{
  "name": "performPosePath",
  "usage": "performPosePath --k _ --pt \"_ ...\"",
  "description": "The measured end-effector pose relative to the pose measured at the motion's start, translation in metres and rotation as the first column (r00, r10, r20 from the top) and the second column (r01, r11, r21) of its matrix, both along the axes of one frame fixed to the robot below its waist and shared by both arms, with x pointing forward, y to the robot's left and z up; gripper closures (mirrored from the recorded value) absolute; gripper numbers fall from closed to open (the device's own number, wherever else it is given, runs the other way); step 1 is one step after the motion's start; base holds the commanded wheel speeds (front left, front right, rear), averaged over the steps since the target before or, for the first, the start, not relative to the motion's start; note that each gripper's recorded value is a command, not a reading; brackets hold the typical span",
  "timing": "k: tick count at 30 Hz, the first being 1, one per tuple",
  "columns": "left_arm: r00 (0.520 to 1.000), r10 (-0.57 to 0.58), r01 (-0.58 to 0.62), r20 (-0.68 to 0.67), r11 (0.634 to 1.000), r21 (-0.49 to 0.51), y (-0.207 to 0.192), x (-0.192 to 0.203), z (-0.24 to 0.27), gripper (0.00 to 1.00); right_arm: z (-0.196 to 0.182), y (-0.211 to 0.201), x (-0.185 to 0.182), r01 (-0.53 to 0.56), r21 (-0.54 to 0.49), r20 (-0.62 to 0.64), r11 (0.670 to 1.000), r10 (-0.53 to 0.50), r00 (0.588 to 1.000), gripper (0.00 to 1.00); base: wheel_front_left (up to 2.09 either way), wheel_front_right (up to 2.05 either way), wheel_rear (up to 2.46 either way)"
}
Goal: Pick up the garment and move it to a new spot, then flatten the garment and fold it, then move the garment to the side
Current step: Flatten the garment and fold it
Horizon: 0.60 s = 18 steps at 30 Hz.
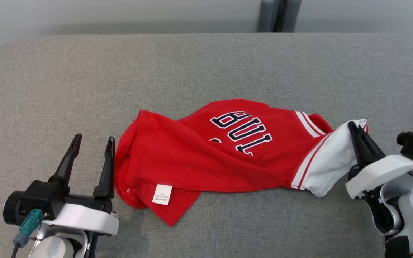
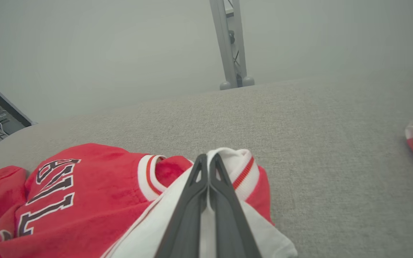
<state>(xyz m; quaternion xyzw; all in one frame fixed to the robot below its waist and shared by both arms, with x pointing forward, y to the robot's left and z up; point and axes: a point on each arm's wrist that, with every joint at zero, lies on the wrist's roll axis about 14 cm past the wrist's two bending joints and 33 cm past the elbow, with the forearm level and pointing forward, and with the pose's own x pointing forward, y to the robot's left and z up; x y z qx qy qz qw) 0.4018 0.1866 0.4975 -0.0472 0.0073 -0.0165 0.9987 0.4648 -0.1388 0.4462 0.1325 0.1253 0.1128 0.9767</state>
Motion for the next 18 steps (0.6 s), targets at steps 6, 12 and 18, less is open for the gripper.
performPosePath --k 6,12,18 --pt "1.0 0.001 -0.001 -0.021 1.0 0.003 0.002 0.009 -0.011 0.0 -0.028 0.005 0.015 0.01 0.018 -0.048 1.0 -0.009 0.999 0.8 0.0 0.0 0.0" --pt "1.0 -0.008 0.008 -0.006 1.0 0.004 0.0 0.013 -0.008 0.0 -0.027 0.0 0.014 0.041 0.023 -0.005 0.999 -0.041 0.999 0.0 0.0 0.0 0.0" --pt "1.0 0.002 -0.002 0.026 1.0 0.006 0.003 0.011 0.002 0.0 -0.014 -0.027 -0.006 0.105 -0.002 0.068 0.995 -0.104 0.992 0.0 0.0 0.0 0.0"
